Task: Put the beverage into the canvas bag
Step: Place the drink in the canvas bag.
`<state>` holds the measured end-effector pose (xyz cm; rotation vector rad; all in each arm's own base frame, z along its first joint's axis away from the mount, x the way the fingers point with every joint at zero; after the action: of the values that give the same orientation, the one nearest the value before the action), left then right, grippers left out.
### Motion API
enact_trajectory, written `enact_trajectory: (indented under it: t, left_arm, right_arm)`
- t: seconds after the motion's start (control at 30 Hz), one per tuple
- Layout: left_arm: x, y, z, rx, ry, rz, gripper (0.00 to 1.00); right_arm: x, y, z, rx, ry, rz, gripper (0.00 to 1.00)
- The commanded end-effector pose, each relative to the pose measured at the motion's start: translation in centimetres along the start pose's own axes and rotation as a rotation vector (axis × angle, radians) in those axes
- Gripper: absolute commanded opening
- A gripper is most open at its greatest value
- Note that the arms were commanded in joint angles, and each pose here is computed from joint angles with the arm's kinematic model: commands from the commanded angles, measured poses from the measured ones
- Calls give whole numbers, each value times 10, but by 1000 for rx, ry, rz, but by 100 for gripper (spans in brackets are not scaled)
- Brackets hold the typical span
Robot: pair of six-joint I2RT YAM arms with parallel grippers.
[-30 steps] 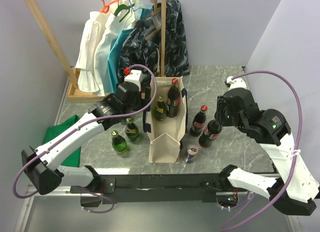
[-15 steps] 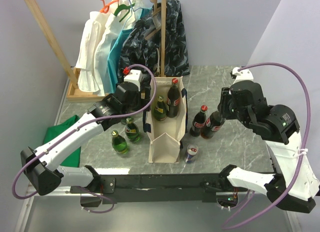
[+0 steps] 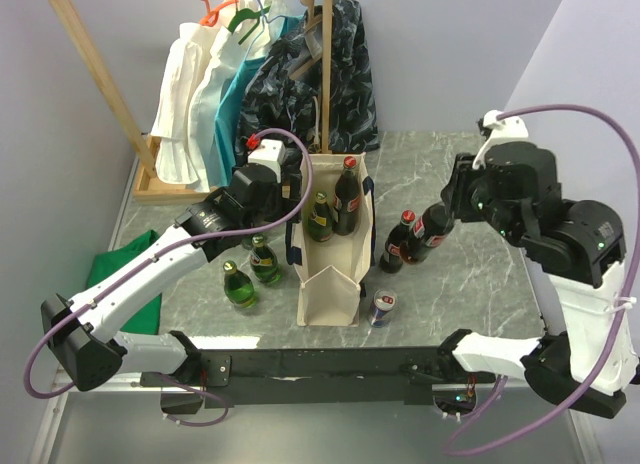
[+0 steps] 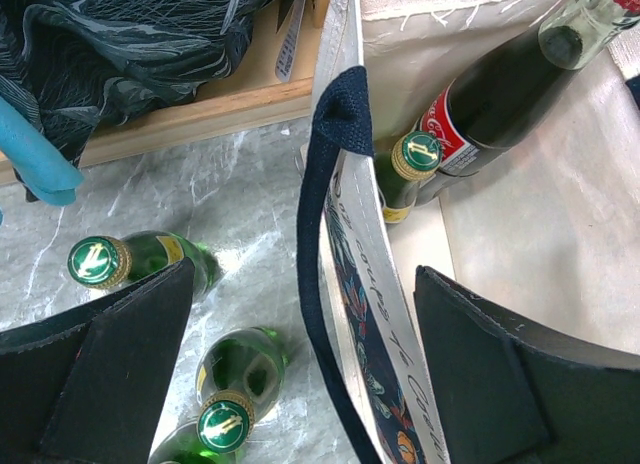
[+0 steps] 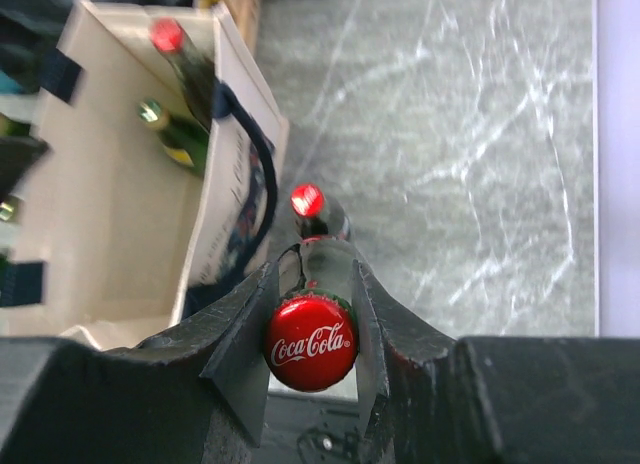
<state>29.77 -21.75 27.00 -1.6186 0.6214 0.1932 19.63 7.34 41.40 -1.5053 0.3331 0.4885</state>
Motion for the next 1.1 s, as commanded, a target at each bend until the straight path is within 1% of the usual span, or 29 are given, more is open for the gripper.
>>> enact_trajectory:
  t: [0.0,0.03,0.37,0.53,0.6,0.77,1.07]
  left_arm:
    - [-11,-9,-4,-5,38,-34,96]
    - [-11,-8,-4,-4,39,-31,96]
    - [-10,-8,-4,-2,42,-31,96]
    - [-10,-7,-4,4,43,-29,96]
    - [-10,-7,-4,3,46,-29,98]
    - [-13,-8,-7,-1,71,-38,99]
    - [-17,-3,-17,2,147,-33,95]
  right_arm:
    - [-34,-77,5,120,-79,-290,0]
    - [-41,-84,6,130,-99,-313,0]
    - [-56,-109,16,160,-173,-390,0]
    - [-69,-124,18,190,-211,-452,0]
    - [-75,-134,20,206,-230,-491,0]
    - [-80,-149,22,224,-248,-549,0]
    - [-81,-176,34,243,-286,-634,0]
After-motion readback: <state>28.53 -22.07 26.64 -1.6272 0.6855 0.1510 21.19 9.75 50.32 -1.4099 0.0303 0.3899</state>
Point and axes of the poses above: each gripper's point midway between its finger pads, its own x axis out along the fingers, its own z axis along the line the jaws close on, y = z × x, the point moved 1 cm from there along -x, back along the fingers, and after that the axes turned 1 degree about -x, right-handed, at the moved point
